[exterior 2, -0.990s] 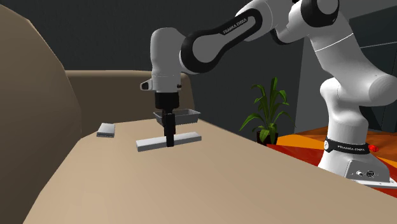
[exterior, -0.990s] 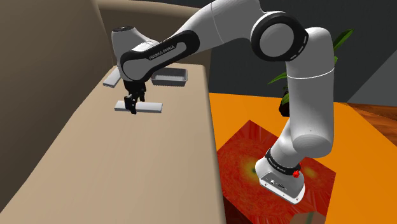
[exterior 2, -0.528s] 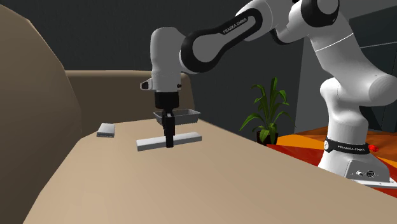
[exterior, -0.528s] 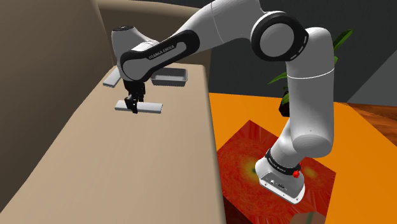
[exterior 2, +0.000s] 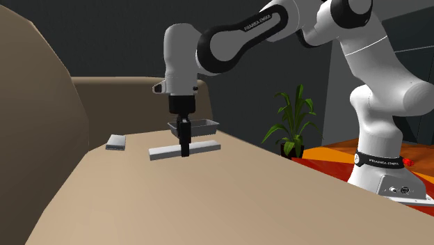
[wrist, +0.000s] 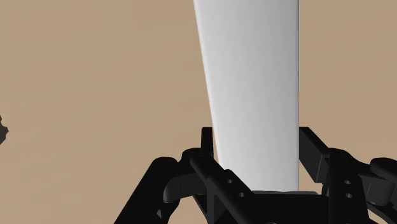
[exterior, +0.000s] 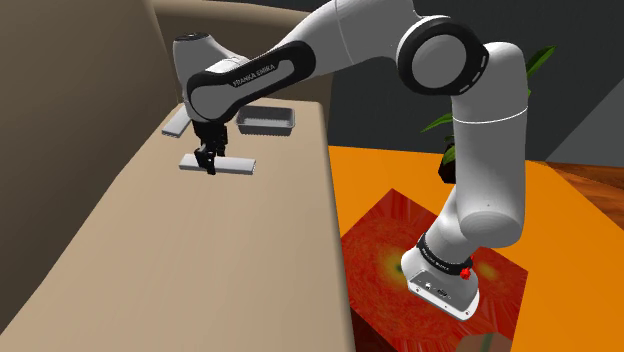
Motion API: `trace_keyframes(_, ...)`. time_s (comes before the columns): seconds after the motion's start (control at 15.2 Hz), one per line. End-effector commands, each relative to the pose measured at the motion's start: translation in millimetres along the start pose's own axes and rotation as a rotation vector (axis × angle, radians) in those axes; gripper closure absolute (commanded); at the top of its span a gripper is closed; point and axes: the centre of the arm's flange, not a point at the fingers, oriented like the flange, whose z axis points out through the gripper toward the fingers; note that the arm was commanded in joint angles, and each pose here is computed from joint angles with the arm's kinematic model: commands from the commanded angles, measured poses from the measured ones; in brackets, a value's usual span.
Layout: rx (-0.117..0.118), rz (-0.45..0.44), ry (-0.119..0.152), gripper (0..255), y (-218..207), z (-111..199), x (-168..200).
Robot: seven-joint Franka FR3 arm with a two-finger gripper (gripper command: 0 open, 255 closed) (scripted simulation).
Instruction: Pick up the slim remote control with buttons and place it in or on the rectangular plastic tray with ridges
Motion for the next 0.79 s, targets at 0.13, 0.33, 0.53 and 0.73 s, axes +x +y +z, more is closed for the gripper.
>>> trace_keyframes(0.13,0.0,0.0,0.0,255,0,-21,-1)
trace_keyframes(0.33,0.0,0.0,0.0,255,0,-37,-1)
trace_keyframes(0.53,0.0,0.0,0.0,255,0,-53,-1)
trace_keyframes(0.73,0.0,0.0,0.0,255,0,-69,-1)
